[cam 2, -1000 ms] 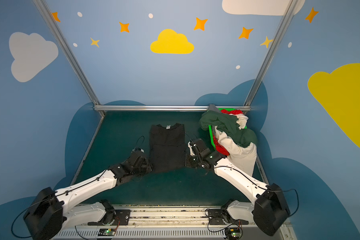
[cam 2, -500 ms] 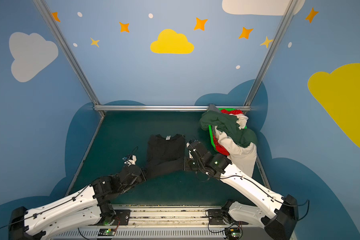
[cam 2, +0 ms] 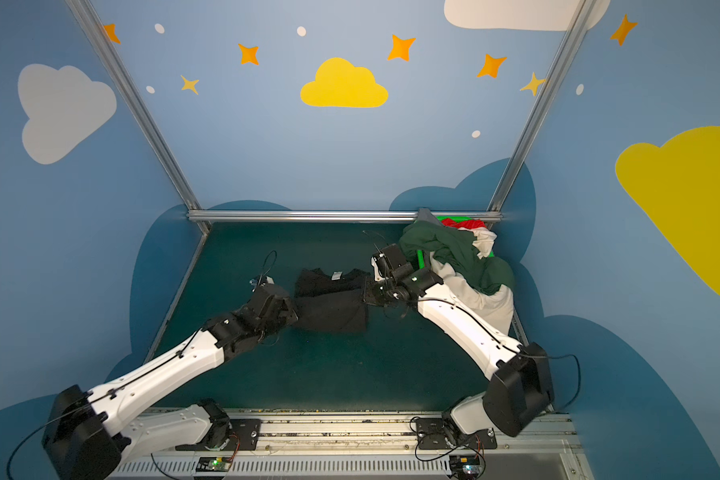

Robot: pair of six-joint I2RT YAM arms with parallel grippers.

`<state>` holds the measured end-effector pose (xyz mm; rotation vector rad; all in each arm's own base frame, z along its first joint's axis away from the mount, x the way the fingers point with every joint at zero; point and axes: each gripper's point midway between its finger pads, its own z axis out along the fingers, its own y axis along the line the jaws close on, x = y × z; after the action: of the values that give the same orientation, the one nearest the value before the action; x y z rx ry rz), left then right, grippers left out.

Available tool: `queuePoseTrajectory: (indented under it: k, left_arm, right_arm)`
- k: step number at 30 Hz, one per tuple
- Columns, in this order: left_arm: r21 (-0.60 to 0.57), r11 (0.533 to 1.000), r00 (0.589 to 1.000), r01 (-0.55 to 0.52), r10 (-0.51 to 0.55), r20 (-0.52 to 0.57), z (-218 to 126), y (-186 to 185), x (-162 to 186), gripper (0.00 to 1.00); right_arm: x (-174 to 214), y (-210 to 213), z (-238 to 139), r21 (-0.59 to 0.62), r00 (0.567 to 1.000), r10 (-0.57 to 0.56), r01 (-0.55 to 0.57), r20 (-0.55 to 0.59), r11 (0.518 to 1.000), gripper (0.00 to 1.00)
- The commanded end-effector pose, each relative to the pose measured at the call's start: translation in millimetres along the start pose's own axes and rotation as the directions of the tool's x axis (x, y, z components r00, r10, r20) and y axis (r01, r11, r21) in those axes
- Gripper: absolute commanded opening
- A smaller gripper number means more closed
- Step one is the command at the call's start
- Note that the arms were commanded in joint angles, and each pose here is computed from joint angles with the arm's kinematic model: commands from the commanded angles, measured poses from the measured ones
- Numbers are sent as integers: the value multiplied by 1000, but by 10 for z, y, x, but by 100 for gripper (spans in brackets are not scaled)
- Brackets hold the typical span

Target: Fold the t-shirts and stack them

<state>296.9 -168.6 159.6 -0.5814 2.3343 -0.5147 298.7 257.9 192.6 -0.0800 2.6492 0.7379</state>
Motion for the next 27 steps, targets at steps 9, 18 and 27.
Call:
queuePoseTrajectory:
  k: [9, 18, 27]
  left_arm:
    - [-89, 996, 999, -5, 2, -34, 773, -189, -580, 4]
    - [-199, 974, 992, -110, 97, -74, 1266, -190, -1215, 100]
    - [-92, 994, 984, -53, 36, -175, 1289, 175, -501, 100]
  right_arm:
    - [-651, -173, 706, 28, 994, 4, -1, -107, 1000, 0]
    - [-1100, -700, 919, 205, 994, 42, -21, -96, 978, 85]
    - [-898, -961, 486, 235, 997, 78, -70, -23, 969, 89]
